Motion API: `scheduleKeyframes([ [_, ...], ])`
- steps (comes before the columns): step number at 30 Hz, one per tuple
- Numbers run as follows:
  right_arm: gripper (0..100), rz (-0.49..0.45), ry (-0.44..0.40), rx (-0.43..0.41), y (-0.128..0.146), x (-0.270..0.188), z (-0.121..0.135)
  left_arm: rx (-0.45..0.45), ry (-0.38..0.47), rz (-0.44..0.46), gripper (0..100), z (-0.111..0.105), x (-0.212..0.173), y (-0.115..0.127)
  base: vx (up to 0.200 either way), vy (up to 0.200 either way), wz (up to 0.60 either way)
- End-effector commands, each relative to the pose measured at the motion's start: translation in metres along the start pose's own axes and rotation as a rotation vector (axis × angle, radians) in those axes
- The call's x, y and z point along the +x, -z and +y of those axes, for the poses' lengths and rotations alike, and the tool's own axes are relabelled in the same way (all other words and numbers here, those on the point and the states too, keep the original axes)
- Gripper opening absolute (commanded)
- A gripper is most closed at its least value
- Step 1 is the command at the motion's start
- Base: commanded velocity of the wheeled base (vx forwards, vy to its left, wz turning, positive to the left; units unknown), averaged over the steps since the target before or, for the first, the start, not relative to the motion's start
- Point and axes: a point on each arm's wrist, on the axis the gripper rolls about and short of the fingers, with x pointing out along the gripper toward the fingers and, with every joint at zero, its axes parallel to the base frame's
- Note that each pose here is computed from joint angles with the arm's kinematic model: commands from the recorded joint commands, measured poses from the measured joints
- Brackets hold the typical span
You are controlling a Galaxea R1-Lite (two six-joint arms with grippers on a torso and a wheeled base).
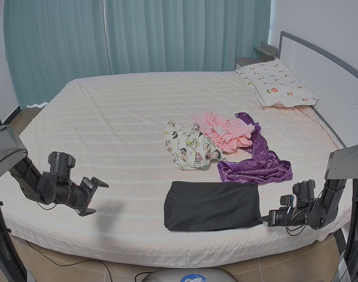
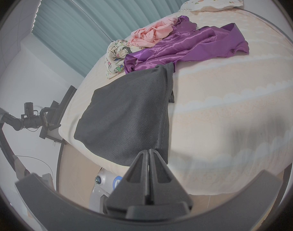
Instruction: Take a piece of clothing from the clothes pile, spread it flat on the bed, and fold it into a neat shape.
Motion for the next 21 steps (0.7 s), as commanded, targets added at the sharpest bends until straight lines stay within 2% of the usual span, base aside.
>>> scheduleKeyframes([
  [1,0,-0.012,-0.002,-0.004,-0.002,-0.003,0.001,0.000,-0.001,0.000,100,0.000,0.000,0.000,0.000,0.000,0.00],
  [6,0,-0.046,0.004,-0.017,-0.009,-0.006,0.004,-0.003,0.001,-0.001,100,0.000,0.000,0.000,0.000,0.000,0.00],
  [8,0,-0.092,0.030,-0.034,-0.021,-0.007,0.008,-0.001,-0.001,0.002,100,0.001,-0.001,0.001,0.000,0.000,0.00],
  [13,0,-0.132,0.084,-0.050,-0.029,0.002,0.015,-0.003,-0.001,0.008,100,0.004,-0.003,0.003,0.000,0.000,0.00],
  [16,0,-0.152,0.124,-0.027,-0.031,0.003,0.014,-0.008,0.030,-0.019,100,0.002,-0.003,0.001,0.000,0.000,0.00],
  [19,0,-0.222,0.196,0.022,-0.039,-0.009,0.014,-0.004,0.048,-0.031,100,0.006,-0.005,0.004,0.000,0.000,0.00],
  [21,0,-0.238,0.208,0.031,-0.041,-0.012,0.014,-0.002,0.053,-0.035,100,0.007,-0.005,0.004,0.000,0.000,0.00],
])
